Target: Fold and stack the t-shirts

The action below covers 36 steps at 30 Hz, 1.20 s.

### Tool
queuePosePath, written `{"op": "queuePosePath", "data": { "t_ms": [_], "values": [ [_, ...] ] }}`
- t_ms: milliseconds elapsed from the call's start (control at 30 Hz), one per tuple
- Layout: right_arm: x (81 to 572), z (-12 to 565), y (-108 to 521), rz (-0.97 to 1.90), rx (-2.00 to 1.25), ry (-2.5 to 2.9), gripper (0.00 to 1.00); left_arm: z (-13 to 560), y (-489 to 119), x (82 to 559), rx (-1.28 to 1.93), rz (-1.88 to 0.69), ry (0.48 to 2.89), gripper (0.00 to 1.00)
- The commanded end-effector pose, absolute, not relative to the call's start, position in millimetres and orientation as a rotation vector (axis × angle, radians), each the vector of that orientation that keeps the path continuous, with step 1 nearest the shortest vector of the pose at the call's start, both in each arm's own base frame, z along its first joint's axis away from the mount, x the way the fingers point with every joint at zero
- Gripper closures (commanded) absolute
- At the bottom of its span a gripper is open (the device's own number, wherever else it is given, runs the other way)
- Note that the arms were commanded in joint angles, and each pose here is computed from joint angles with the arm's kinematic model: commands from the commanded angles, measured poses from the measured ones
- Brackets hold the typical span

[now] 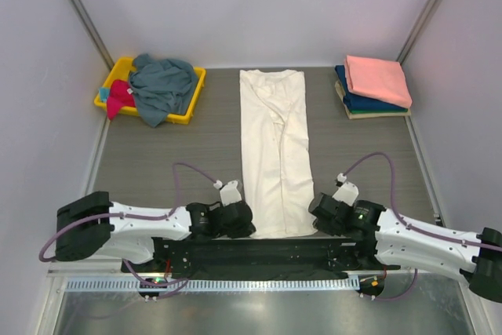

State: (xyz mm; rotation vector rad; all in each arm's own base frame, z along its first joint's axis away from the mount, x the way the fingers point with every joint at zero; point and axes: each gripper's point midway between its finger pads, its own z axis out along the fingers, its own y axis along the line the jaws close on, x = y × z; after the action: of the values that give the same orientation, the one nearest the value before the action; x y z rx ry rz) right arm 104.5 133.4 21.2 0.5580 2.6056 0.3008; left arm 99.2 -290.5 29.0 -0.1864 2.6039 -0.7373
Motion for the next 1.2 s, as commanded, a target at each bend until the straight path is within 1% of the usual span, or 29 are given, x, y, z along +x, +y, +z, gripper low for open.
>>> {"op": "queuePosePath", "data": {
  "t_ms": [0,67,233,267,367,400,433,467,500,533,567,600,633,700,733,767,800,833,900,933,1033,1067,1167],
  "values": [
    [106.3,49.5,141.7,0.392,0.552,2.572,0.99,55.4,-292.3,87.1,-0.191,-0.727,2.578,1.0],
    [113.8,72.4,147.2,0.438,0.541,2.528,0.99,71.2,-294.7,89.9,-0.19,-0.728,2.558,1.0],
    [144.0,121.5,151.1,0.394,0.479,2.39,0.99,112.9,-276.9,113.7,-0.169,-0.623,2.459,1.0],
    [151.4,133.3,155.6,0.377,0.449,2.37,0.99,127.6,-276.7,126.9,-0.164,-0.616,2.432,1.0],
    [175.4,164.5,158.1,0.343,0.443,2.282,0.99,140.2,-263.1,152.4,-0.162,-0.568,2.421,1.0],
    [183.8,165.6,157.4,0.285,0.403,2.283,0.99,148.3,-264.3,160.7,-0.173,-0.586,2.411,1.0],
    [192.7,177.6,160.7,0.286,0.392,2.272,0.99,152.1,-263.5,168.3,-0.174,-0.589,2.406,1.0],
    [209.4,181.9,155.0,0.269,0.441,2.252,0.99,154.1,-258.1,181.1,-0.185,-0.583,2.406,1.0],
    [219.2,178.5,153.8,0.223,0.386,2.271,0.99,163.8,-259.9,191.0,-0.191,-0.599,2.388,1.0],
    [225.3,179.5,157.8,0.255,0.376,2.289,0.99,163.0,-259.5,199.6,-0.192,-0.581,2.391,1.0],
    [244.2,183.4,150.8,0.26,0.434,2.257,0.99,164.6,-253.0,214.2,-0.227,-0.563,2.384,1.0],
    [251.4,181.9,149.5,0.245,0.398,2.265,0.99,174.0,-257.5,223.0,-0.198,-0.585,2.379,1.0],
    [261.6,178.9,151.3,0.24,0.4,2.28,0.99,168.2,-251.9,238.7,-0.231,-0.553,2.392,1.0],
    [281.2,177.3,146.7,0.216,0.419,2.279,0.99,167.5,-257.7,252.9,-0.197,-0.589,2.418,1.0],
    [291.5,172.9,150.7,0.2,0.385,2.303,0.99,174.1,-252.8,271.4,-0.231,-0.596,2.402,1.0],
    [299.4,172.5,152.0,0.198,0.383,2.3,0.99,161.7,-255.1,281.9,-0.233,-0.577,2.436,1.0],
    [309.2,172.2,147.0,0.187,0.402,2.297,0.99,159.1,-256.4,286.3,-0.211,-0.587,2.457,1.0],
    [319.1,167.2,148.7,0.171,0.38,2.314,0.99,163.8,-254.8,301.0,-0.23,-0.586,2.445,1.0],
    [335.1,165.2,145.1,0.176,0.395,2.317,0.99,152.2,-257.3,315.2,-0.224,-0.563,2.475,1.0],
    [344.1,161.2,145.5,0.168,0.38,2.328,0.99,157.5,-256.9,326.4,-0.223,-0.568,2.461,1.0],
    [363.3,161.5,141.0,0.176,0.394,2.326,0.99,146.8,-253.8,345.4,-0.228,-0.547,2.485,1.0],
    [369.5,153.6,141.4,0.166,0.389,2.34,0.99,152.0,-255.6,355.1,-0.23,-0.557,2.471,1.0],
    [385.2,143.6,140.6,0.177,0.393,2.364,0.99,144.3,-253.4,373.8,-0.238,-0.551,2.488,1.0]
  ]
}}
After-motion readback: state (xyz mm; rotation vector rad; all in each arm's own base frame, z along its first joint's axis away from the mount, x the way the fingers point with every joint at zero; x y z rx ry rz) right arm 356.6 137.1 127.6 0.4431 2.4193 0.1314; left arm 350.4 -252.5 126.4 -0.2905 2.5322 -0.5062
